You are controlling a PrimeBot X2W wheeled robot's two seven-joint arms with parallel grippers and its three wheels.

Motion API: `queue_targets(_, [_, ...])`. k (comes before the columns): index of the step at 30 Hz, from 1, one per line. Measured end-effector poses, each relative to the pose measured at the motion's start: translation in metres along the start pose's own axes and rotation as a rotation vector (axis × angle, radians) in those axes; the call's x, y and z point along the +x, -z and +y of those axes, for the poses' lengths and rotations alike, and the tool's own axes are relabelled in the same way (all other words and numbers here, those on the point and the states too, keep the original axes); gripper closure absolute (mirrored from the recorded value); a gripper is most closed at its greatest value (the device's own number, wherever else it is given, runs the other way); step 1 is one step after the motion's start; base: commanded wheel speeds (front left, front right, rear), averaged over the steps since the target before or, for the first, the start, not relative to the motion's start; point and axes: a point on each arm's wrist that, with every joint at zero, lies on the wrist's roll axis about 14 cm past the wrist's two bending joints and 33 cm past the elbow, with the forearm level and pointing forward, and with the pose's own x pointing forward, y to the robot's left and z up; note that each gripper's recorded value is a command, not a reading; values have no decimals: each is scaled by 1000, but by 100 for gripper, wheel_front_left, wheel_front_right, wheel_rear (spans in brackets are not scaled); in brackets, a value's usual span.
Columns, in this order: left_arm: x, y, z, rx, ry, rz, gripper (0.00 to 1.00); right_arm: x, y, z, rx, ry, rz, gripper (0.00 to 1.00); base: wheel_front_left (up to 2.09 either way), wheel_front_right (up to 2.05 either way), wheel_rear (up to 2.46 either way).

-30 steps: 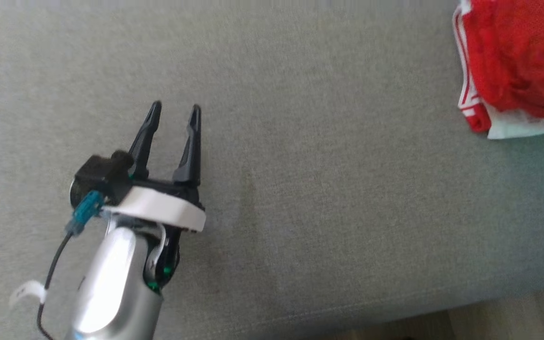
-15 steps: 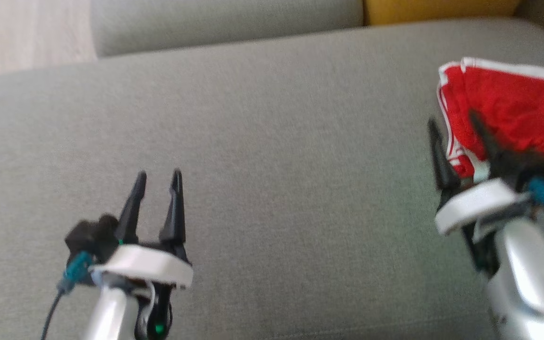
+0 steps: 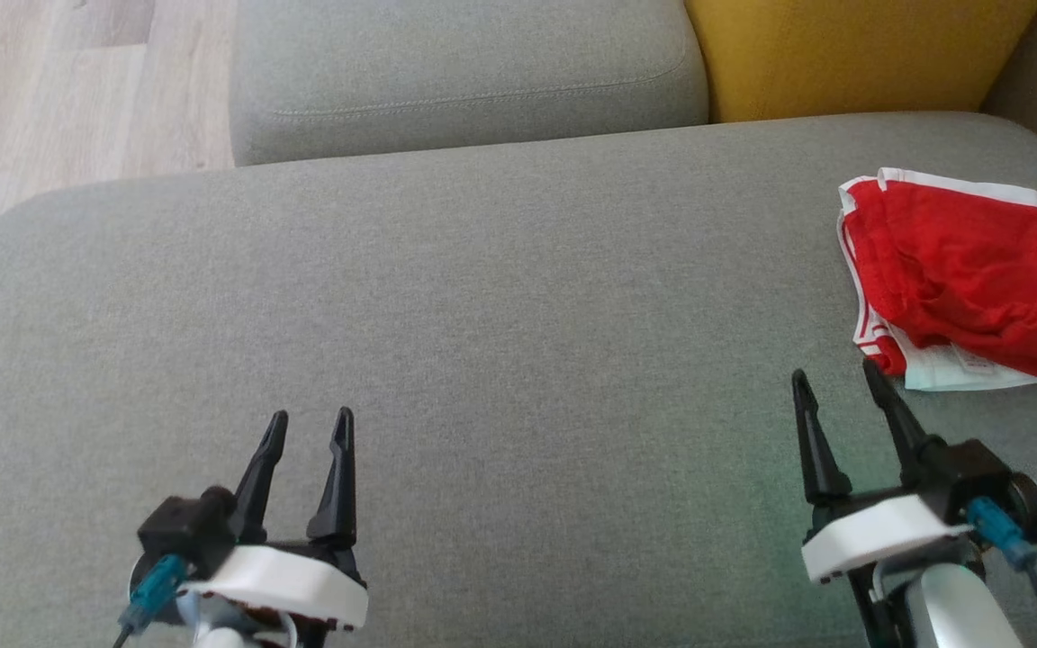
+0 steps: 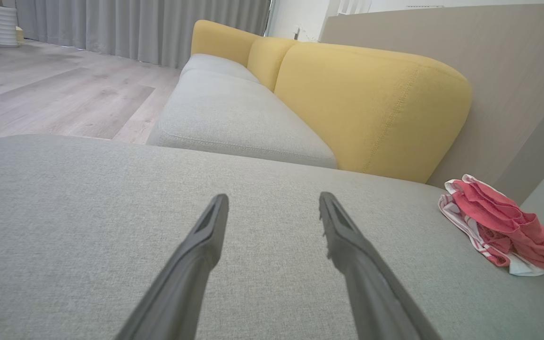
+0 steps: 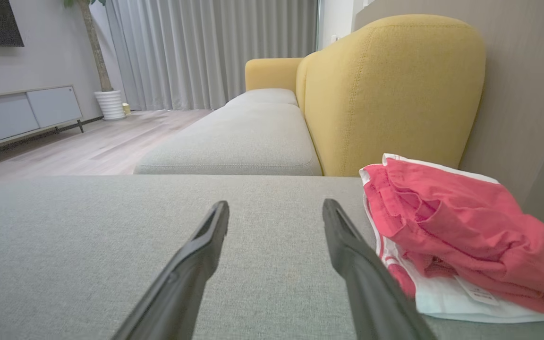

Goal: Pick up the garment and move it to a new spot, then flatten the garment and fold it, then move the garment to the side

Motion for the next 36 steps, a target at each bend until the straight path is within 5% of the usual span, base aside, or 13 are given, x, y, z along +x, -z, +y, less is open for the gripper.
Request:
queue_targets(28, [2, -26, 6, -2, -14, -83, 0, -6, 4, -1, 59, 15, -4, 0, 0, 0, 0])
queue_targets(29, [1, -26, 7, -8, -16, -83, 100, -6, 4, -1, 59, 15, -3, 100, 0, 0, 0])
queue_targets(36, [-21, 20, 19, -34, -71, 64, 100, -30, 50, 1, 95, 32, 141, 100, 0, 0, 0])
